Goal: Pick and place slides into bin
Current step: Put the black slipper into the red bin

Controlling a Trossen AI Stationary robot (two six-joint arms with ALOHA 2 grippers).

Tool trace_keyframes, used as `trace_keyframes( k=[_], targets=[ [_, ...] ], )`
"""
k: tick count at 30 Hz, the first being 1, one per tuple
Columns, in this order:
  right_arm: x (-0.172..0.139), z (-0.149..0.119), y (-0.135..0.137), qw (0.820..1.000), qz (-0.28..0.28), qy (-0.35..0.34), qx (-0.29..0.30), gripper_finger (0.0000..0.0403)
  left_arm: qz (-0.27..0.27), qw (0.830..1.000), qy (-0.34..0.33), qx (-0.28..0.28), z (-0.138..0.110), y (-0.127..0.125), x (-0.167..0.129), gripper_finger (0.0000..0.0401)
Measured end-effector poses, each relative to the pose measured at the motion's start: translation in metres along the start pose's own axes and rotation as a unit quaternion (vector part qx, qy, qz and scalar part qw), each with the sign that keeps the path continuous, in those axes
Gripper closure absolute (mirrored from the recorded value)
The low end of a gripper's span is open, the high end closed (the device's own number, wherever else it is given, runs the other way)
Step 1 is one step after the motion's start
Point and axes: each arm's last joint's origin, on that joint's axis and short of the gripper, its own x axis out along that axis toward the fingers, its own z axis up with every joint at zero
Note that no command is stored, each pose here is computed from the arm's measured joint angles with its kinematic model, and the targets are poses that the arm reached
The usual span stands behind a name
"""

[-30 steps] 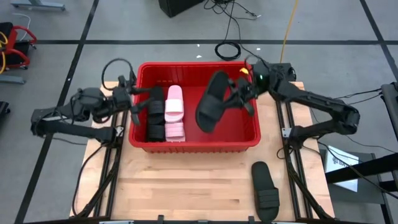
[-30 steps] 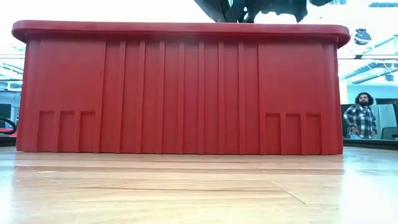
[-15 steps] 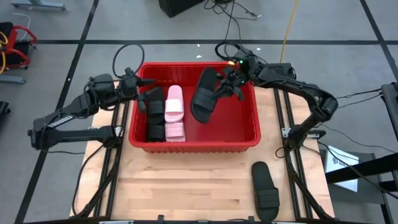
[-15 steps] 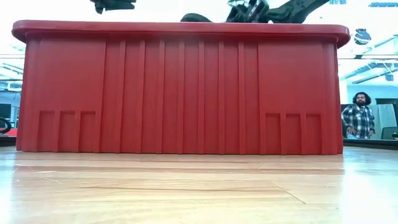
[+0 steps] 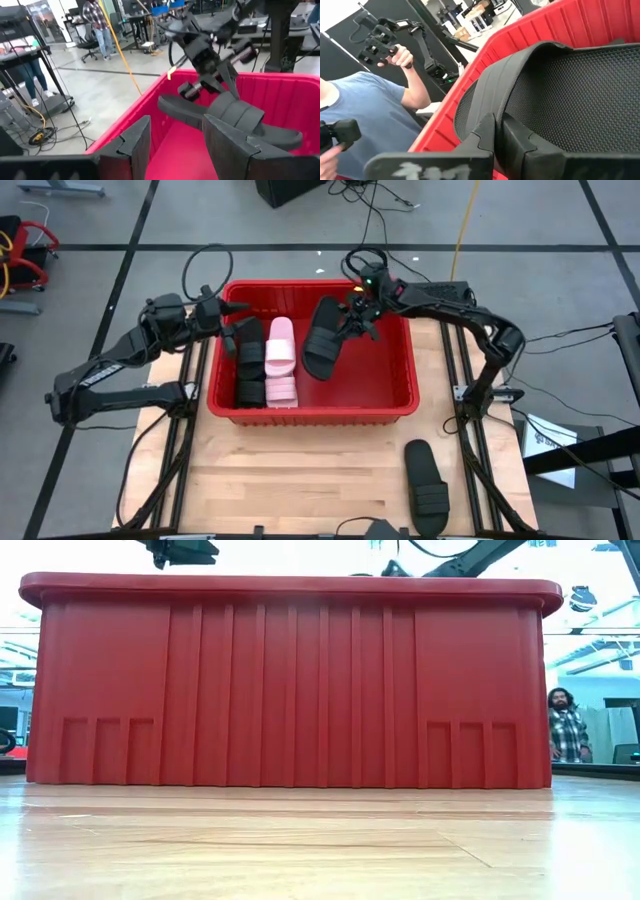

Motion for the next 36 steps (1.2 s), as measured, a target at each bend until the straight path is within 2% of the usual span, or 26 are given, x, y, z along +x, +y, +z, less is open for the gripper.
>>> trace_keyframes(
  k=[2, 5, 10, 21, 25, 30, 33, 36],
  targets=[
    [0.0, 0.008, 0.001, 1.0, -0.009, 0.009, -0.003, 0.0399, -0.001, 1.0, 0.01, 0.001, -0.002, 0.0, 0.003, 0.0222],
    [-0.001, 0.019, 0.004, 0.995, -0.087, 0.049, -0.013, 0.0399, -0.004, 1.0, 0.014, 0.003, -0.003, 0.0, 0.007, 0.0222],
    [-0.002, 0.021, 0.009, 0.97, -0.181, 0.163, -0.019, 0.0399, -0.006, 1.0, 0.017, 0.011, -0.004, 0.0, 0.01, 0.0222],
    [0.021, 0.008, 0.006, 0.97, -0.14, 0.195, 0.024, 0.0399, -0.004, 1.0, 0.003, 0.024, -0.001, 0.0, 0.008, 0.0222],
    [0.025, 0.021, 0.015, 0.969, -0.133, 0.209, 0.02, 0.0399, -0.004, 1.0, 0.003, 0.024, -0.001, 0.0, 0.008, 0.0222],
    [0.016, 0.052, 0.034, 0.946, -0.216, 0.239, -0.027, 0.0399, -0.008, 1.0, 0.002, 0.024, -0.001, 0.0, 0.008, 0.0222],
    [0.011, 0.068, 0.044, 0.946, -0.228, 0.223, -0.051, 0.0399, -0.008, 1.0, 0.002, 0.024, -0.001, 0.0, 0.008, 0.0222],
    [0.007, 0.072, 0.046, 0.947, -0.229, 0.221, -0.049, 0.0399, -0.008, 1.0, 0.002, 0.024, -0.001, 0.0, 0.008, 0.0222]
  ],
)
